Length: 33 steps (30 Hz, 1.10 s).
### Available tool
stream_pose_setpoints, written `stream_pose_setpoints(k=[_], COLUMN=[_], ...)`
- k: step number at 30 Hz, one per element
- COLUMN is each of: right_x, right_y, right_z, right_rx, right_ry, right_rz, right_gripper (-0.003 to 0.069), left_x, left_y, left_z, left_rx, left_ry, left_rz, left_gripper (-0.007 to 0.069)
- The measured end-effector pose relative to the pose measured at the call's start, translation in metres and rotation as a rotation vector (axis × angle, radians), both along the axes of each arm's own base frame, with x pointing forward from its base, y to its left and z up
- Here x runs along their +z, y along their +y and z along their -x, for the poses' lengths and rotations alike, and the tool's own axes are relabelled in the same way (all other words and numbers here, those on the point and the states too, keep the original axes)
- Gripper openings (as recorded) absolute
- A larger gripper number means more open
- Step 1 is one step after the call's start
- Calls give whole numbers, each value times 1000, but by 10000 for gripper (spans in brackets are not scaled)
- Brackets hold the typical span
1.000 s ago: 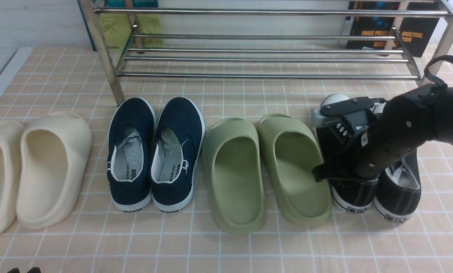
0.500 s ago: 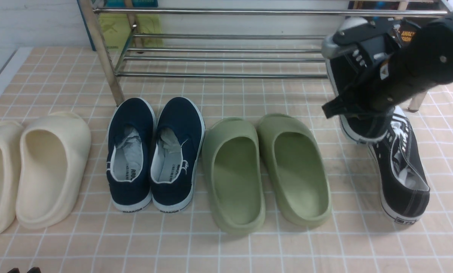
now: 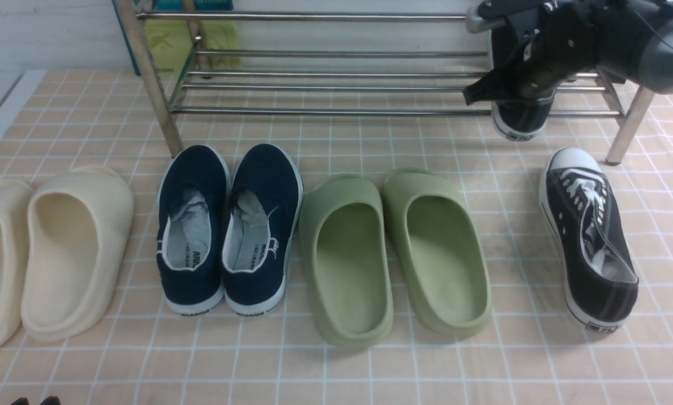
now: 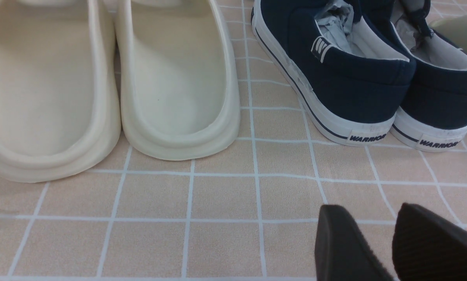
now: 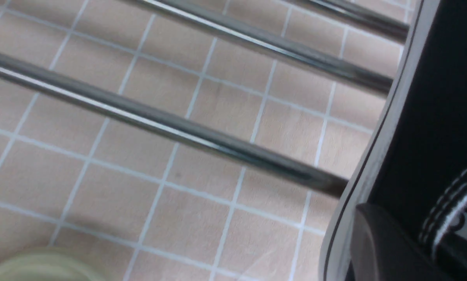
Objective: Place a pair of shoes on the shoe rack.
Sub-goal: Use the right arm to put a shoe into the shoe rack, then use the right arm to grab the shoe closest to it
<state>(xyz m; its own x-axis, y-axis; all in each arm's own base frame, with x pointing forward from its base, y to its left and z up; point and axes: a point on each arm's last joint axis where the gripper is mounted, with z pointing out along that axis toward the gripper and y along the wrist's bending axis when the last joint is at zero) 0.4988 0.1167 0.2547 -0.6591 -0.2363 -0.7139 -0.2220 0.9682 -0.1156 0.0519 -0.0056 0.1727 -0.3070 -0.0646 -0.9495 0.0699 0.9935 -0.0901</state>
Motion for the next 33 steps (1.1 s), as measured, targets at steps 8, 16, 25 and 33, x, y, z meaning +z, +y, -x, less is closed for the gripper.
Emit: stream_pose_setpoints(k=[8,16,25,33], right_x=[-6,8,91,59], right_y=[9,11,2,-15], right_z=[-6,1,54,112], right_rx=[121,147,162,5], right_ry=[53,69,102,466], right_rz=[1,-40,-79,-74], right_gripper=[39,316,522,521], left_x=[0,0,0,0], left_y=[0,0,0,0], left_z=[0,0,0,0], left_rx=[0,0,0,0], left_ry=[0,0,0,0], left_rz=[-1,-1,-1,-1], left_gripper=[239,239,239,239])
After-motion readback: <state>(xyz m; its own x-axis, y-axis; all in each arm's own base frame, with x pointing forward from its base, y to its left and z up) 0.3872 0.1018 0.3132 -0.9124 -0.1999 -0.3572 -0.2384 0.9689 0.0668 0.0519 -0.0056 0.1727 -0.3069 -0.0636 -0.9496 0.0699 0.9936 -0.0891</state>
